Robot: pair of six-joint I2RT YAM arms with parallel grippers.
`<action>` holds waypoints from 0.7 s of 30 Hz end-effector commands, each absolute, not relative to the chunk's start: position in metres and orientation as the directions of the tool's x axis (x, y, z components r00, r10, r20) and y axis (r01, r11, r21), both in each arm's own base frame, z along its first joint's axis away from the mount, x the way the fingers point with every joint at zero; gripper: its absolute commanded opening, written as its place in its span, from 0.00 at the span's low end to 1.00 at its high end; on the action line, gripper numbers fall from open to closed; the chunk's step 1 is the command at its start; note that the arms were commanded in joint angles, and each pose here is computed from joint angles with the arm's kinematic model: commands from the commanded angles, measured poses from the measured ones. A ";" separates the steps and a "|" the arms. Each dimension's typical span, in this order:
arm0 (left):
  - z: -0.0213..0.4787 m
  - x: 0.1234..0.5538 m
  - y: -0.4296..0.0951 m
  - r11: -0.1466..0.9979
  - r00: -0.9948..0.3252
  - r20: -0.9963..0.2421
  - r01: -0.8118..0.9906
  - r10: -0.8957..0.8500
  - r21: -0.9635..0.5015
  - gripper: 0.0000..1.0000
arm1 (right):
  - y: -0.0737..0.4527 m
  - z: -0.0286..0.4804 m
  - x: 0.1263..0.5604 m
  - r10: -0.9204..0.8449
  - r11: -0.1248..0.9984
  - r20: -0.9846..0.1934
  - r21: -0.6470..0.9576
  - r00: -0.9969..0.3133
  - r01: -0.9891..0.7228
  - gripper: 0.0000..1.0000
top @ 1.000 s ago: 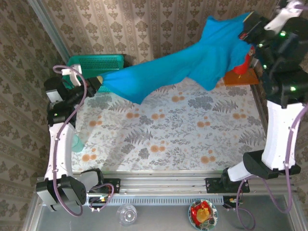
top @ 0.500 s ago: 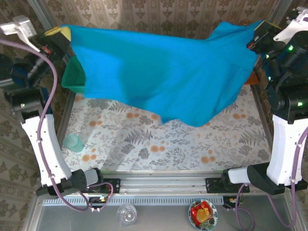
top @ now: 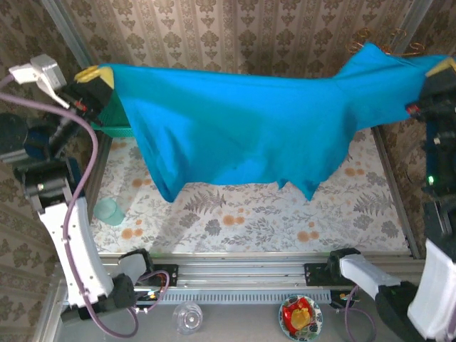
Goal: Fold the inside-out t-shirt
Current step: Turn over the T-shirt at the center of the table.
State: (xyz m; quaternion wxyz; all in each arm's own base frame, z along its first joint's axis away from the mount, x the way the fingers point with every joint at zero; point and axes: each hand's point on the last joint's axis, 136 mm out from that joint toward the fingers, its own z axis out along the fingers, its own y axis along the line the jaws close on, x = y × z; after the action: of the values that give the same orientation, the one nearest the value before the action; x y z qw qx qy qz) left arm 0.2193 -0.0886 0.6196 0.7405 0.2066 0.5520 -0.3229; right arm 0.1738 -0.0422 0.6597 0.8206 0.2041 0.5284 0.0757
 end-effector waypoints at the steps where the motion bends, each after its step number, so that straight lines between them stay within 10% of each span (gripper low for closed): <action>1: 0.639 0.158 -0.106 0.704 0.368 -0.918 0.691 -0.149 0.162 0.00 | -0.065 0.685 0.124 0.273 0.886 -0.749 0.440 0.604 0.144 0.00; 9: 0.641 0.152 -0.106 0.699 0.379 -0.906 0.699 -0.188 0.148 0.00 | -0.070 0.701 0.117 0.170 0.899 -0.754 0.382 0.634 0.213 0.00; 21: 0.545 0.296 -0.099 0.677 0.099 -0.976 0.733 -0.194 -0.060 0.00 | -0.057 0.641 0.296 0.153 0.904 -0.902 0.293 0.404 0.310 0.00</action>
State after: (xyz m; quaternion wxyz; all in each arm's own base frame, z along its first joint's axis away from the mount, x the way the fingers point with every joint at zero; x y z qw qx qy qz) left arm 0.2634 -0.0974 0.5748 0.7168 0.2333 0.5616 -0.3410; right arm 0.2668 -0.0529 0.6571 0.8197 0.1985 0.5360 -0.0368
